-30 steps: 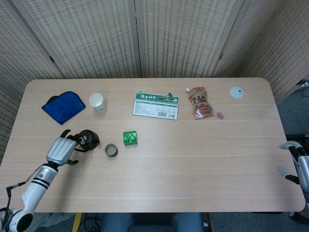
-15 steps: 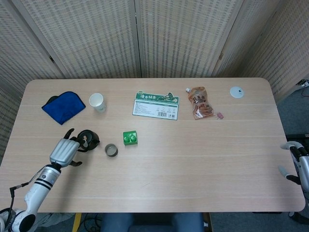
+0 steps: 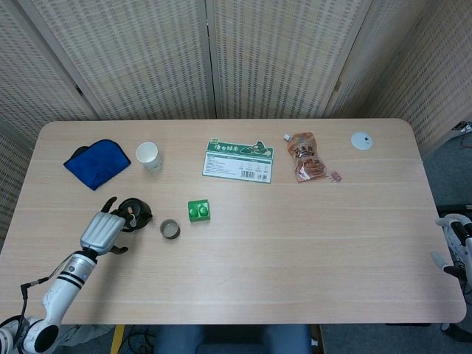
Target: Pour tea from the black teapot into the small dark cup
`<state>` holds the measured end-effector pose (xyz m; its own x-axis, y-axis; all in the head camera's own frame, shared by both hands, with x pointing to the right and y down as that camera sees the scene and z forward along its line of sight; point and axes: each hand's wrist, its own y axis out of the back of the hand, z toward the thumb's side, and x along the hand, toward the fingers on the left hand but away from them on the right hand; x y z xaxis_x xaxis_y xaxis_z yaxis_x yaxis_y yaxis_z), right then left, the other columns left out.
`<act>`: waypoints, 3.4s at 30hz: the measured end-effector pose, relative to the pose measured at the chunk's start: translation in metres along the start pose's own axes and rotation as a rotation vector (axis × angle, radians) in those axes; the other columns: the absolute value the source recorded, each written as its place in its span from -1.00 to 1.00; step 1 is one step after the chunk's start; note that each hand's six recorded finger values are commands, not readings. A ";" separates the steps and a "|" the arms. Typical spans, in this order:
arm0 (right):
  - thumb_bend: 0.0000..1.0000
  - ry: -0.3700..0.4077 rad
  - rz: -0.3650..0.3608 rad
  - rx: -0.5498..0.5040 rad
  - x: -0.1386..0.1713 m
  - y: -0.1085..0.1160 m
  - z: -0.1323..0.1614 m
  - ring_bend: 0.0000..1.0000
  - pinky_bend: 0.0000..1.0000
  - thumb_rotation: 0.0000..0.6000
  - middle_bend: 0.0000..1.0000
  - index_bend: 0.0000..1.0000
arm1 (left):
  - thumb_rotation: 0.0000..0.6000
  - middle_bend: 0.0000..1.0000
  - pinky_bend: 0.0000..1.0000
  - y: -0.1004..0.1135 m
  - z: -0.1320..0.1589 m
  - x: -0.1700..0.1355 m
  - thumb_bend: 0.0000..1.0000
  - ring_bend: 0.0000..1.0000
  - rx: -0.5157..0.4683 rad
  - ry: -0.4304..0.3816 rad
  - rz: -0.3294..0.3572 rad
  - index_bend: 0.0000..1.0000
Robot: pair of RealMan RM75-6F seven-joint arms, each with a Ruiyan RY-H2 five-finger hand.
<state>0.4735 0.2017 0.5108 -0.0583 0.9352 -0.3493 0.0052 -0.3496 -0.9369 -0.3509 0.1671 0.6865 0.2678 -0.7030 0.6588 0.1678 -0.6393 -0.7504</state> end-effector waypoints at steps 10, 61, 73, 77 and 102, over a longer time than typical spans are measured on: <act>-0.76 -0.001 0.002 0.001 0.000 0.000 0.000 -0.49 -0.40 1.00 -0.40 -0.31 | 1.00 -0.23 -1.00 -0.001 -0.004 0.003 -0.93 -0.25 0.018 0.014 0.007 -0.17; -0.77 -0.016 0.015 0.001 0.004 -0.005 -0.003 -0.49 -0.40 1.00 -0.40 -0.31 | 1.00 -0.05 -1.00 -0.026 -0.009 0.005 -0.93 -0.13 0.088 0.010 -0.061 0.00; -0.77 -0.020 0.016 0.001 0.004 -0.005 -0.004 -0.49 -0.40 1.00 -0.40 -0.31 | 1.00 0.02 -1.00 -0.034 -0.007 0.005 -0.93 -0.09 0.091 0.005 -0.086 0.06; -0.77 -0.024 0.014 0.000 0.005 -0.005 -0.005 -0.49 -0.40 1.00 -0.40 -0.31 | 0.99 0.10 -1.00 -0.035 -0.007 0.006 -0.93 -0.02 0.091 0.002 -0.092 0.13; -0.79 -0.029 -0.005 -0.009 0.003 -0.003 -0.005 -0.49 -0.40 1.00 -0.40 -0.31 | 0.33 0.85 -1.00 -0.022 -0.010 0.015 -0.93 0.63 -0.068 0.018 -0.066 0.80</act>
<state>0.4783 0.2058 0.5125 -0.0873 0.9348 -0.3443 0.0143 -0.3444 -0.9387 -0.3599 0.1673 0.7140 0.2406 -0.6636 0.7083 0.1197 -0.7039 -0.7002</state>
